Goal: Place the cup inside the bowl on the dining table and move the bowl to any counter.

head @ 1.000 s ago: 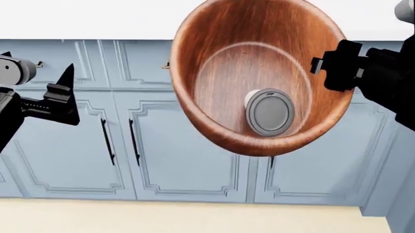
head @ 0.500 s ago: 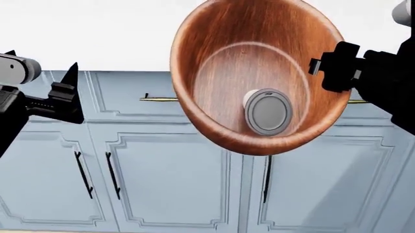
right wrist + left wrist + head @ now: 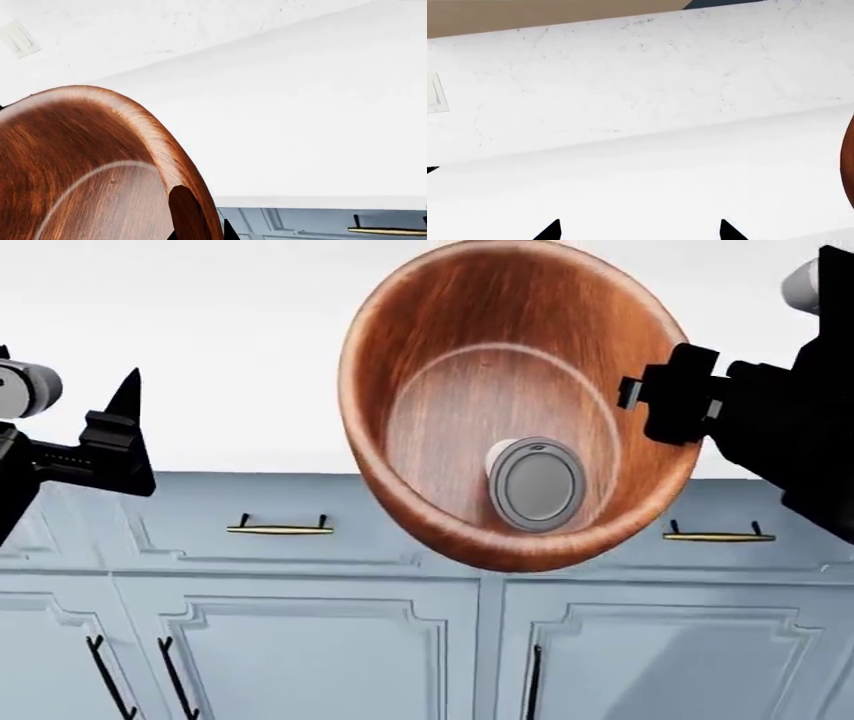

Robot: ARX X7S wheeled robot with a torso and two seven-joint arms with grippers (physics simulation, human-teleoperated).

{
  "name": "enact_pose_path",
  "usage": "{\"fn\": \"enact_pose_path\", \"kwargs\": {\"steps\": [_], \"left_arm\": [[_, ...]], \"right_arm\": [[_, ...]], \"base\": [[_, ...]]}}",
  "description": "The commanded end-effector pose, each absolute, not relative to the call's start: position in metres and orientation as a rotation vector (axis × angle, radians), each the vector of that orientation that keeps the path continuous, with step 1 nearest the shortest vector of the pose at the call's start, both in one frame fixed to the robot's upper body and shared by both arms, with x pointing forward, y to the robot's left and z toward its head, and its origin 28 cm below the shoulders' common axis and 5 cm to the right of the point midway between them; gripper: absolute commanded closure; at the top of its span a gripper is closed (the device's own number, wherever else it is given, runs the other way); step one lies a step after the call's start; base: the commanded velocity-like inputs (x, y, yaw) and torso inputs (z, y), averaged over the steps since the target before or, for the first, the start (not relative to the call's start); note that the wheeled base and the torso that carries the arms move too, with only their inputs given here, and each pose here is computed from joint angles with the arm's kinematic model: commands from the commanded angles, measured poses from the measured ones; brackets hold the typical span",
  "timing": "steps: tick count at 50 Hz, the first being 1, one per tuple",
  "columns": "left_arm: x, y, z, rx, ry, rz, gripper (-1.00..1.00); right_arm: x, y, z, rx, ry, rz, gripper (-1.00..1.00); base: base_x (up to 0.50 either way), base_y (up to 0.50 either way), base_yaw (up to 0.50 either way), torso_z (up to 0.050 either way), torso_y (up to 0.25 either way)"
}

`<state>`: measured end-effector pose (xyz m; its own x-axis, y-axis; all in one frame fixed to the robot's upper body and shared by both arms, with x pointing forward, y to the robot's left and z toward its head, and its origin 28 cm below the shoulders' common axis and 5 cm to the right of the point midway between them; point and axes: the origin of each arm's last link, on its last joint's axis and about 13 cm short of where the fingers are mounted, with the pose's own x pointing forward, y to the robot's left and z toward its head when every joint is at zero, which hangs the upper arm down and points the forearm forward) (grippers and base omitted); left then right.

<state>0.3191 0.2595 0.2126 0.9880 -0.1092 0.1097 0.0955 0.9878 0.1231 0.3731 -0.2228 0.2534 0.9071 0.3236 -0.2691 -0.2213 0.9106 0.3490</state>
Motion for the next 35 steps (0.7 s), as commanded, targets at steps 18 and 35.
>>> {"fn": "enact_pose_path", "kwargs": {"steps": [18, 35], "left_arm": [[0.314, 0.267, 0.204, 0.107, -0.102, -0.081, -1.0], [0.312, 0.267, 0.196, 0.088, -0.09, -0.085, -1.0]], "right_arm": [[0.392, -0.208, 0.25, 0.339, 0.338, 0.341, 1.0], [0.397, -0.206, 0.251, 0.316, 0.372, 0.332, 1.0]], "base": [[0.5, -0.12, 0.0, 0.0, 0.001], [0.38, -0.03, 0.0, 0.0, 0.002]]}}
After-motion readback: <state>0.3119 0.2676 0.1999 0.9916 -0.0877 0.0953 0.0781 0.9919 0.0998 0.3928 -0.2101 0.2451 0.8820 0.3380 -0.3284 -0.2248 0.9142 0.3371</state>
